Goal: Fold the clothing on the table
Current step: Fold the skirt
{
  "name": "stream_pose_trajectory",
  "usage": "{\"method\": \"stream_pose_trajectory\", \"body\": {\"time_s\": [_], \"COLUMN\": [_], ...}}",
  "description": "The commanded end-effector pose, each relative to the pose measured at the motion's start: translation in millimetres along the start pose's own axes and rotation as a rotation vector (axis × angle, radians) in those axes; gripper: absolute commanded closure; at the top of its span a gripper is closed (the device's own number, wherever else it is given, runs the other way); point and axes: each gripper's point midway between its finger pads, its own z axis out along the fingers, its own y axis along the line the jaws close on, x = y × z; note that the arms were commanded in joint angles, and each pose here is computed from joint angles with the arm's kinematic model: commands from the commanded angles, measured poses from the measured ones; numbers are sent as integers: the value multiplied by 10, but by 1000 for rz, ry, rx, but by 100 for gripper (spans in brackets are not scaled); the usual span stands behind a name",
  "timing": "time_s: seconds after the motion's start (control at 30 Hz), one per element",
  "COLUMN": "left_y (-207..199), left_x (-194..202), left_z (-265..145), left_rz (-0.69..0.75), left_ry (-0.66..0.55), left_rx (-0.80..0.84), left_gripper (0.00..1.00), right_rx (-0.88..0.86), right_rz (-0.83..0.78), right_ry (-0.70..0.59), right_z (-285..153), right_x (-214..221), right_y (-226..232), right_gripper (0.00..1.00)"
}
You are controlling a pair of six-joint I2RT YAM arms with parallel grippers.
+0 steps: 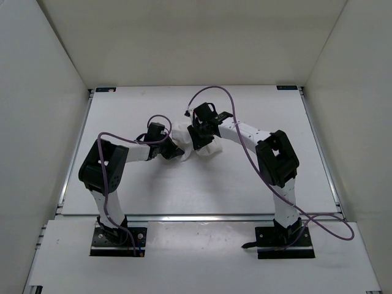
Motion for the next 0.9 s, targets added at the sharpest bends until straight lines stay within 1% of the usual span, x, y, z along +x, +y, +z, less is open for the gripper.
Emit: {"method": "stream_pose_trajectory", "body": {"time_s": [0.0,0.03,0.1,0.13,0.17,0.2,0.23,0.27,0.33,0.37,0.4,0.43,0.47,0.5,0.53,0.6,0.7,0.87], "left_y": [138,104,128,160,114,118,146,141,200,212,196,203,181,223,197,241,275,287], "left_x": [-84,-95,-96,-100,-113,-114,-110,-122,-113,-112,-120,-148,-115,-97,-81,-63,-42,5], "left_z": [11,14,16,10,-3,-21,-12,-19,-12,-7,-14,-18,-10,-22,-28,-12,-21,-43], "left_rz": [-5,7,13,15,27,29,27,26,24,24,25,29,35,29,40,51,51,76], "left_ry": [-24,-23,-21,-18,-23,-24,-23,-27,-22,-20,-23,-27,-24,-13,-11,-8,-2,1], "left_rx": [-53,-47,-61,-71,-63,-63,-69,-68,-80,-82,-78,-78,-77,-98,-93,-108,-124,-142], "left_gripper": [100,100,100,100,100,100,100,100,100,100,100,100,100,100,100,100,100,100], "right_rx": [-21,-23,-6,-9,5,12,12,15,33,43,61,81,83,89,88,89,110,116], "right_rz": [1,3,-8,-5,-7,-10,-8,-8,-12,-16,-19,-21,-31,-33,-30,-26,-20,32], "right_ry": [-41,-43,-38,-38,-48,-51,-62,-64,-63,-70,-45,-58,-39,-40,-42,-36,-51,-187], "right_z": [6,1,21,22,0,-12,-13,-25,2,24,56,59,102,111,123,155,88,-226], "right_x": [-181,-213,-218,-217,-258,-279,-313,-313,-319,-347,-286,-333,-271,-273,-277,-256,-324,-856], "right_y": [12,19,9,2,-24,-12,-16,-27,-44,-52,-73,-94,-64,-62,-54,-70,-114,-252], "right_gripper": [75,74,58,51,38,35,35,37,51,53,66,79,90,96,100,100,100,100]}}
